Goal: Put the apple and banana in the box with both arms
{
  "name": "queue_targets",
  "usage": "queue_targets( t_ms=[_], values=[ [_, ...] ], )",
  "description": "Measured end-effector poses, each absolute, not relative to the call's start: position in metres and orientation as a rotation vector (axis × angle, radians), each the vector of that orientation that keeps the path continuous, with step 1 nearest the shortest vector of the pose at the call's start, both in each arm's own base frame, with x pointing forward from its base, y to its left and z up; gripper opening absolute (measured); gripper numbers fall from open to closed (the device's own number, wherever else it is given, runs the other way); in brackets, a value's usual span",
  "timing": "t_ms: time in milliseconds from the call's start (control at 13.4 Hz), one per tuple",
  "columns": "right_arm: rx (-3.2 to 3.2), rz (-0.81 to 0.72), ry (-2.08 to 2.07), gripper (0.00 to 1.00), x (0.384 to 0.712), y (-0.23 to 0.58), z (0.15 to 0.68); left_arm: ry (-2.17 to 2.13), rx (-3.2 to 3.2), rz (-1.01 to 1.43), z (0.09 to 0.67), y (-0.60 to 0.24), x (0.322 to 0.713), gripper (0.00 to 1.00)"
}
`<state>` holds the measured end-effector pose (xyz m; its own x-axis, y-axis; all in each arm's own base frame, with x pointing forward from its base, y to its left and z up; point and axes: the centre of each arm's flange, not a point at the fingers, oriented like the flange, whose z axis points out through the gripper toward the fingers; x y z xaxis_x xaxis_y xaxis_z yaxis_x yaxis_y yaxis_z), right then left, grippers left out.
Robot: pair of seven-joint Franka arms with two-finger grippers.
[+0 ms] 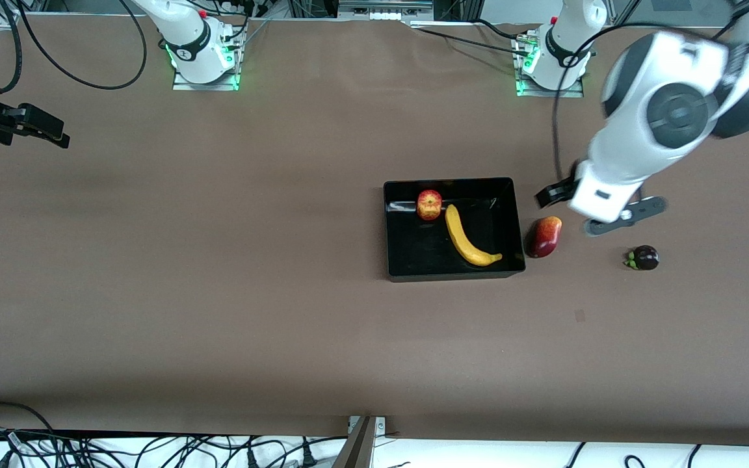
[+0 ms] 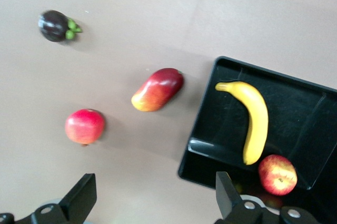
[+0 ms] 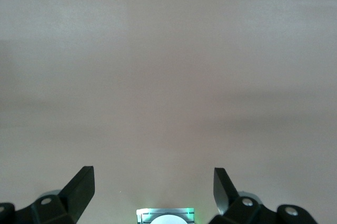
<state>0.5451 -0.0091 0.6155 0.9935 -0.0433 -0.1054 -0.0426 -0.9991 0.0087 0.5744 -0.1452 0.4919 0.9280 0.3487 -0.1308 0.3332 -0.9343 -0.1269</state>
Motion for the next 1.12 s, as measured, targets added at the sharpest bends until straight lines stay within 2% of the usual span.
queue_targets(
  t_ms=[298,670,1117],
  values=[
    [3.13,-0.165,-0.067,1.0,0.545,-0.009,0.616,-0.49,-3.041,0.146,0.548,-0.089,0.574,1.0],
    [3.13,-0.165,-0.067,1.0,0.545,-0.009,0.616,-0.45,-3.071,0.05,0.607,-0.017,0.55,1.0],
    [3.13,-0.165,-0.067,1.0,0.545,-0.009,0.616,-0.369,-3.085,-0.006,0.637,-0.001,0.531,1.0]
  ],
)
